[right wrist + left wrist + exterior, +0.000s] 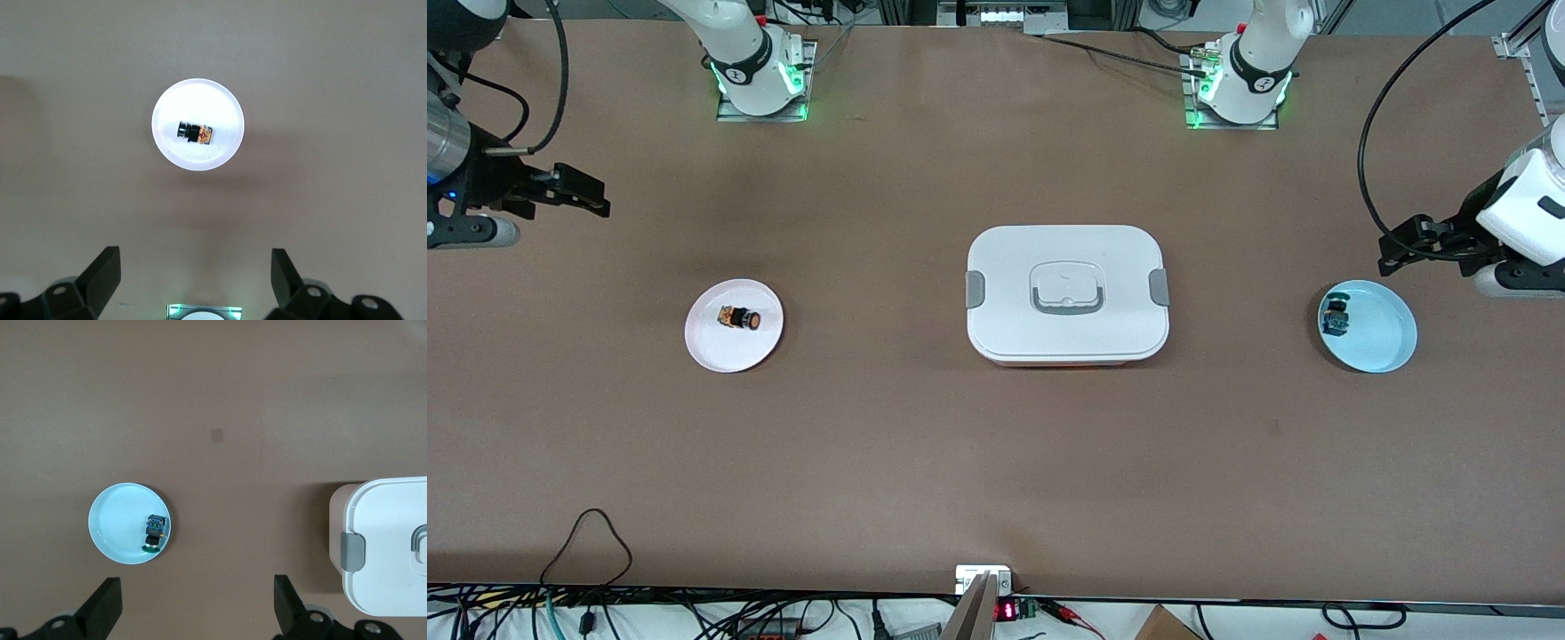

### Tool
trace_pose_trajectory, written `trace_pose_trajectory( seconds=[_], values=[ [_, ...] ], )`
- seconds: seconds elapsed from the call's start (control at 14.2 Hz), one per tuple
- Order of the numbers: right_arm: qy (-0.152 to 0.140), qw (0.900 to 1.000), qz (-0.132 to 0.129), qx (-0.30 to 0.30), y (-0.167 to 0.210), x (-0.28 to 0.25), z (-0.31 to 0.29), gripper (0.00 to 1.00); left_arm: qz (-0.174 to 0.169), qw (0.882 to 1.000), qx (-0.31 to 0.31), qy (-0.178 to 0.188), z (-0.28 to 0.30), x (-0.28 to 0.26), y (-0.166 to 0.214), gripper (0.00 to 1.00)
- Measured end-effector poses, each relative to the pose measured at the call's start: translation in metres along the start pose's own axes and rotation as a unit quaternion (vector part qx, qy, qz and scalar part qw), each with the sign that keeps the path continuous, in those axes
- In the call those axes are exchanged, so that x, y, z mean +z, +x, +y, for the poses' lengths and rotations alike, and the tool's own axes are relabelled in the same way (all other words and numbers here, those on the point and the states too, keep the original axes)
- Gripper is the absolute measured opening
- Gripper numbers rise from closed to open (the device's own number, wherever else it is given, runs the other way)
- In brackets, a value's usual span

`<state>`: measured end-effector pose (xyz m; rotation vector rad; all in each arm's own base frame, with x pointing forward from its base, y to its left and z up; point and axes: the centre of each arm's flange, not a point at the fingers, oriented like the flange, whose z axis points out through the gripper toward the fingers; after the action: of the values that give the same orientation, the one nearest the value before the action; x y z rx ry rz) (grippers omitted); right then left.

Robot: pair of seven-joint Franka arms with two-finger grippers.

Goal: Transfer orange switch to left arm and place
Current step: 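Move the right gripper toward the white plate with the orange switch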

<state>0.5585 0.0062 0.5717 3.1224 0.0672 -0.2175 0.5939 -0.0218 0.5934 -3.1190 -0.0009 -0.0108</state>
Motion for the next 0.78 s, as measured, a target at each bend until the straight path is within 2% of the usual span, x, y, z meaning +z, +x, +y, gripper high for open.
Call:
trace_pose_trajectory(
  seconds=[0.49,0.78],
  values=[
    [-0.005,1.000,0.004,0.000,0.028,0.028,-0.001,1.00,-0.003,1.000,0.009,0.009,0.008,0.000,-0.001,1.00],
    [-0.008,1.000,-0.005,-0.004,0.050,0.060,-0.007,1.00,-0.005,1.000,0.011,0.009,0.010,0.001,-0.002,1.00]
  ],
)
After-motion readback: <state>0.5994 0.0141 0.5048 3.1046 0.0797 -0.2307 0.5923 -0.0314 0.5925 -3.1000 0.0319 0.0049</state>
